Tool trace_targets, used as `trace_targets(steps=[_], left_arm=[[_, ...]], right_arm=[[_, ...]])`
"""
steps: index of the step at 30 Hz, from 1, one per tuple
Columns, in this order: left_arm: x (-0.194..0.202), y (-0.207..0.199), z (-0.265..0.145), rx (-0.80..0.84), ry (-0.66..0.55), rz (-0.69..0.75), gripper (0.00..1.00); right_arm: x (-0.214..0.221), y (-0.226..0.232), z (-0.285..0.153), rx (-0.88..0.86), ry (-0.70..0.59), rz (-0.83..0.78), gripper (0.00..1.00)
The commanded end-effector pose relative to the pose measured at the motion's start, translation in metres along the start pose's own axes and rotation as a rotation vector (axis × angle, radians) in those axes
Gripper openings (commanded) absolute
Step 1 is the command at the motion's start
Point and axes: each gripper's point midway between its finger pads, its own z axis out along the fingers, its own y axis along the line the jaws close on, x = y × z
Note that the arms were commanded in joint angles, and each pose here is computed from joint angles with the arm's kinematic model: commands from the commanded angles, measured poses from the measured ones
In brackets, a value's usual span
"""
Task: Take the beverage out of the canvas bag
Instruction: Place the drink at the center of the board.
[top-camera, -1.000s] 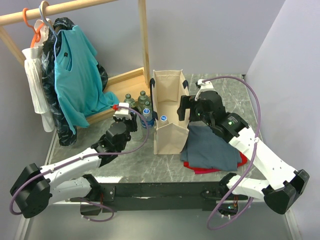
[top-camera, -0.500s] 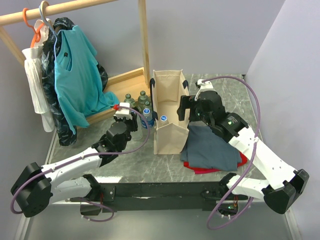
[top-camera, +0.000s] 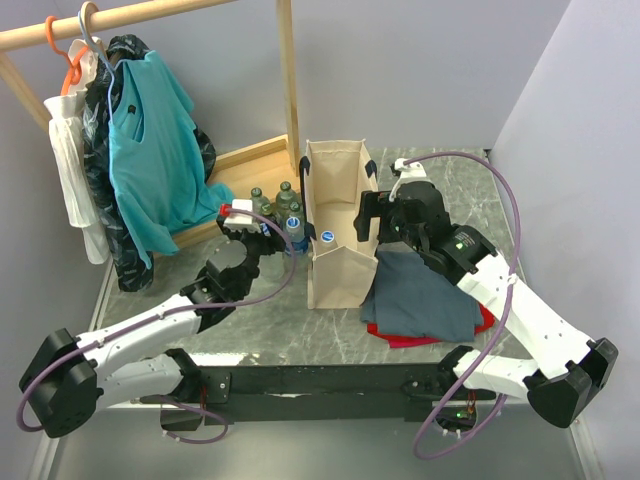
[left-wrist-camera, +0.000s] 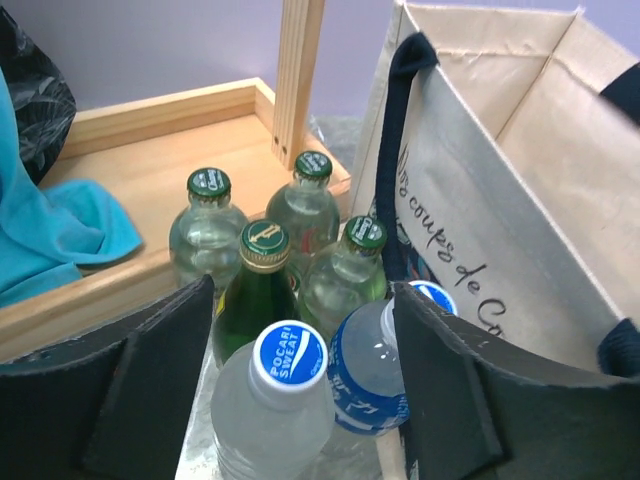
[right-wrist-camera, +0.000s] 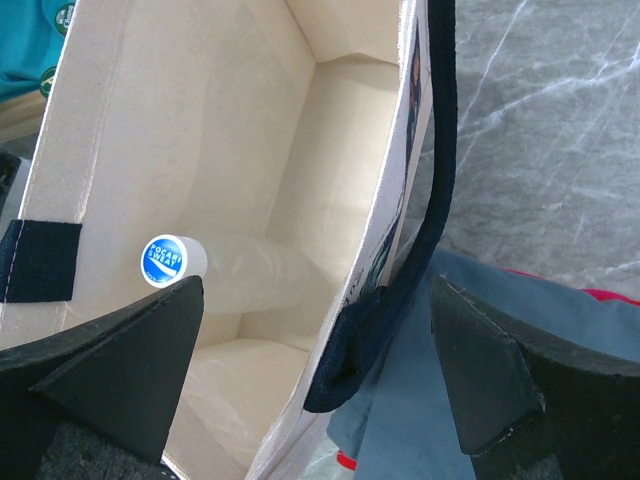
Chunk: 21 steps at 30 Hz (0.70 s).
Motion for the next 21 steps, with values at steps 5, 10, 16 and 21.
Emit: trace_targets(steps=[5, 10, 16, 21], left_arm=[[-0.051, -0.006, -0.004, 0.019, -0.105, -0.067, 0.83], [-0.068, -0.008, -0.009, 0.033, -0.121, -0.069, 0.86], [-0.085, -0.028, -0.006, 0.111, -0.100, -0.031, 0.95], [-0.112, -0.061, -0.006, 0.246, -0.059, 0.008, 0.97]], right_arm=[[-0.010, 0.002, 0.000, -0.007, -0.045, -0.003, 1.00], [-0.011, 0.002, -0.001, -0.009, -0.049, -0.004, 1.00], [-0.015, 0.003, -0.004, -0.016, -0.069, 0.001, 1.00], [-0.019, 0.004, -0.007, -0.022, -0.079, 0.004, 1.00]])
